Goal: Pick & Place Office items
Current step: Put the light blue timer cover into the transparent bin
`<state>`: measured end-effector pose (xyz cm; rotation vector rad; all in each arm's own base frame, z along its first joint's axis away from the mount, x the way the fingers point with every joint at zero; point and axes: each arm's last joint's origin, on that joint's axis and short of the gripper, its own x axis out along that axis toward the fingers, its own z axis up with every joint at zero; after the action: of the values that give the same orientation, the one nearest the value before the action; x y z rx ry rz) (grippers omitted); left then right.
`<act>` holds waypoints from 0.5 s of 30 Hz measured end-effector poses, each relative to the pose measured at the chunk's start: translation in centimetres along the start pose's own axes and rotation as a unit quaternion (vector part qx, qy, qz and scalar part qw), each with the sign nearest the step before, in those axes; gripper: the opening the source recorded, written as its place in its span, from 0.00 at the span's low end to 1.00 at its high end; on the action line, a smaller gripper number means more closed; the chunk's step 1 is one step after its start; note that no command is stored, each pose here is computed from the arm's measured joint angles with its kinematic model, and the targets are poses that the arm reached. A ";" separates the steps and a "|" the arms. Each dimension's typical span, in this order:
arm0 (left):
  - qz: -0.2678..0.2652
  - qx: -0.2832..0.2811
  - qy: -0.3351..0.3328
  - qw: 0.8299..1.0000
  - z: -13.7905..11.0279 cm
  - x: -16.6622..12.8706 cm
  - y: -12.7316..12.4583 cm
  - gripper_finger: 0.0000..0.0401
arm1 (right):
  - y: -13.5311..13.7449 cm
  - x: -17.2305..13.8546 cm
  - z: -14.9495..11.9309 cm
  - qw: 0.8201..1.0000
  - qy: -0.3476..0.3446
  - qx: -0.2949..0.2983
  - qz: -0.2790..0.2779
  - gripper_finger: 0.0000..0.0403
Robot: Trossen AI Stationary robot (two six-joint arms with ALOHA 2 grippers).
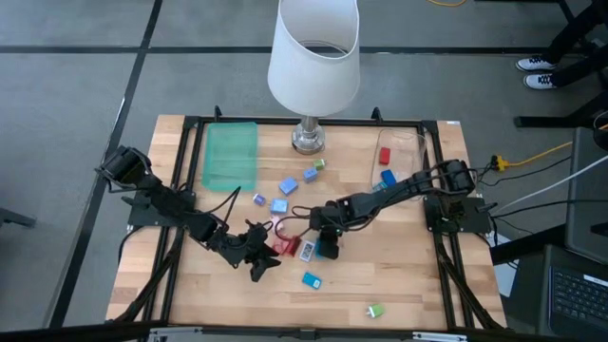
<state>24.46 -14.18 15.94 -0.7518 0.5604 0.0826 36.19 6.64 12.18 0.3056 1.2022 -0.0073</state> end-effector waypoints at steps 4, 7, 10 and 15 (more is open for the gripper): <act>0.000 0.000 0.000 1.000 0.0 0.0 0.0 0.42 | -0.6 0.0 0.3 1.000 -0.003 0.012 0.004 0.05; 0.000 0.004 0.000 1.000 0.0 0.0 0.0 0.42 | -1.0 0.0 0.5 1.000 -0.005 0.023 0.003 0.06; 0.000 0.001 -0.003 1.000 0.1 0.0 0.0 0.42 | -1.3 -0.2 0.7 0.999 -0.008 0.040 0.008 0.03; -0.034 -0.010 -0.039 0.999 1.1 0.2 -0.5 0.42 | -1.5 -1.1 1.6 0.998 -0.023 0.058 0.015 0.03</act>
<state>25.23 -13.84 16.84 -0.7824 0.4604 0.0533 37.01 4.61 13.42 0.4226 1.1530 -0.0571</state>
